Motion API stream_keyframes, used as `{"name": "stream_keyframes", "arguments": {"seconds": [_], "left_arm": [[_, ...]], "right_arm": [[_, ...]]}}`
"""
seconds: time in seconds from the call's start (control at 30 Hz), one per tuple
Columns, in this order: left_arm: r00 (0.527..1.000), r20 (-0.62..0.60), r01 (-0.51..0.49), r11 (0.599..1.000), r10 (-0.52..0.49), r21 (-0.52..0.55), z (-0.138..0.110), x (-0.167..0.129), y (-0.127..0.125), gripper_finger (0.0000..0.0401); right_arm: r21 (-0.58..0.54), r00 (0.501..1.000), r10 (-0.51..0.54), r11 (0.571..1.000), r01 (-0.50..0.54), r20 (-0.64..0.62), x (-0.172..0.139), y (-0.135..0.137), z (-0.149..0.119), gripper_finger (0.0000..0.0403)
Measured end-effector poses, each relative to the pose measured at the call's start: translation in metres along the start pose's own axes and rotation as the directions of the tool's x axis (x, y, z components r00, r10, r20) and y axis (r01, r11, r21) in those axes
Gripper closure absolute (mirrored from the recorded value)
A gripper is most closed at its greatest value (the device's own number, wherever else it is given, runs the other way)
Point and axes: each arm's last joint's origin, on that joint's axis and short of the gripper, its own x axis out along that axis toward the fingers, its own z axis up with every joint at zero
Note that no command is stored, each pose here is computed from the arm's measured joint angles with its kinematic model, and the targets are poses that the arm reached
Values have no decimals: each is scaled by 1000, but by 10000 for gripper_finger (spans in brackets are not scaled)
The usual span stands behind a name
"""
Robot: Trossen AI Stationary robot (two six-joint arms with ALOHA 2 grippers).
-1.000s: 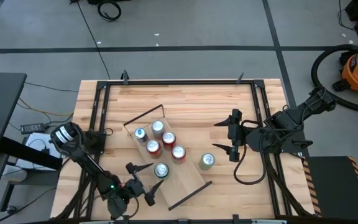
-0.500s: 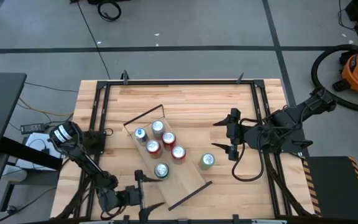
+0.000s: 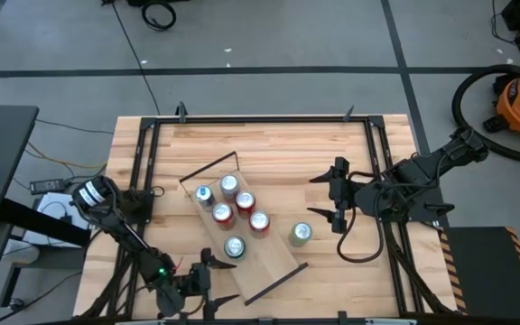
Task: Place canned beverage on shelf
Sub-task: Put the green soda can on the shelf
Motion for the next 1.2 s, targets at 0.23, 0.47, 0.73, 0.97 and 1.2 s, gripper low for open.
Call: {"name": "stream_keyframes", "arguments": {"seconds": [0.23,0.47,0.73,0.97,1.2], "left_arm": [[1000,-8,-13,1000,13,0,0,4,3,82],[998,-46,-44,997,42,-58,-9,16,11,131],[996,-55,-76,995,73,-68,-16,25,16,166],[990,-4,-138,990,138,-34,-15,21,15,198],[983,21,-181,983,181,-32,-14,21,17,213]], "right_arm": [[0,1000,4,1000,-4,-1,0,0,0,51],[1,1000,19,1000,-19,-4,0,1,0,51],[3,1000,21,1000,-21,-3,0,1,0,51],[4,1000,24,1000,-24,-4,0,1,0,51],[11,1000,24,1000,-24,-4,0,1,0,51]]}}
